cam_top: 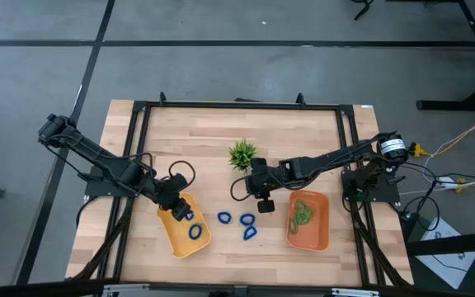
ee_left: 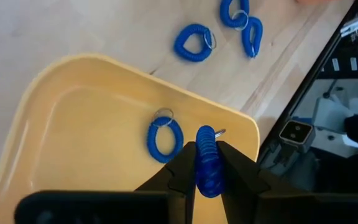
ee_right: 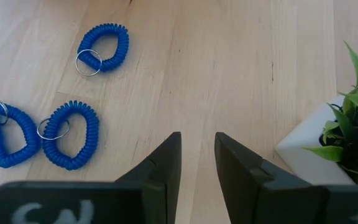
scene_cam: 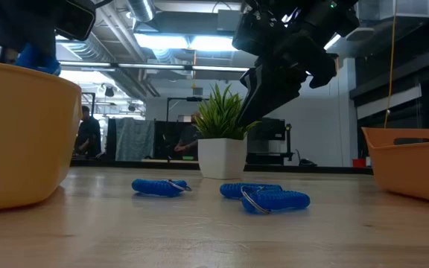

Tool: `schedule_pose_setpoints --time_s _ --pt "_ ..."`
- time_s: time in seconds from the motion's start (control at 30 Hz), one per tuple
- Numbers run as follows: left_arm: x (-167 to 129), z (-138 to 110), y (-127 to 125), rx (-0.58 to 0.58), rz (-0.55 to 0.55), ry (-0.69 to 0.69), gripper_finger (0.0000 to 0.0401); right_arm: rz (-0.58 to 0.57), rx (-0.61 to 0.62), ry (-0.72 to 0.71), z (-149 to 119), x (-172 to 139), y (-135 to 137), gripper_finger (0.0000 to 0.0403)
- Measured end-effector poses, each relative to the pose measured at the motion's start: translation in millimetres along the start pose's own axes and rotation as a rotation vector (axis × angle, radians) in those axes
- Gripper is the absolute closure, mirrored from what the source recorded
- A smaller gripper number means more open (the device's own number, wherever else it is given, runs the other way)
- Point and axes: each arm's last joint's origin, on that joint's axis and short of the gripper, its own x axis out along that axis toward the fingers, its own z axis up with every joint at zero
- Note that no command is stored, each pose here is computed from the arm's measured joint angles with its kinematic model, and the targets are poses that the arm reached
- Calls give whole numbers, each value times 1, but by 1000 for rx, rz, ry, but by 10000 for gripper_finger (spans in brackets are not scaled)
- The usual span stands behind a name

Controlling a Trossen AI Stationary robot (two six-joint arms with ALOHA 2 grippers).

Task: Sort spring keychains
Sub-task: Put the blue spring keychain into the yellow bin

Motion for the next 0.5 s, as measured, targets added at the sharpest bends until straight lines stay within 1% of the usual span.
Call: schedule_pose_setpoints --time_s 0.17,0.37,0.5 --pt "0 0 0 -2 2 -10 334 0 0 0 0 0 0 305" --pt "0 0 1 -49 12 -12 311 0 0 0 0 0 0 305" --pt "0 0 1 -53 14 -12 295 0 0 0 0 0 0 305"
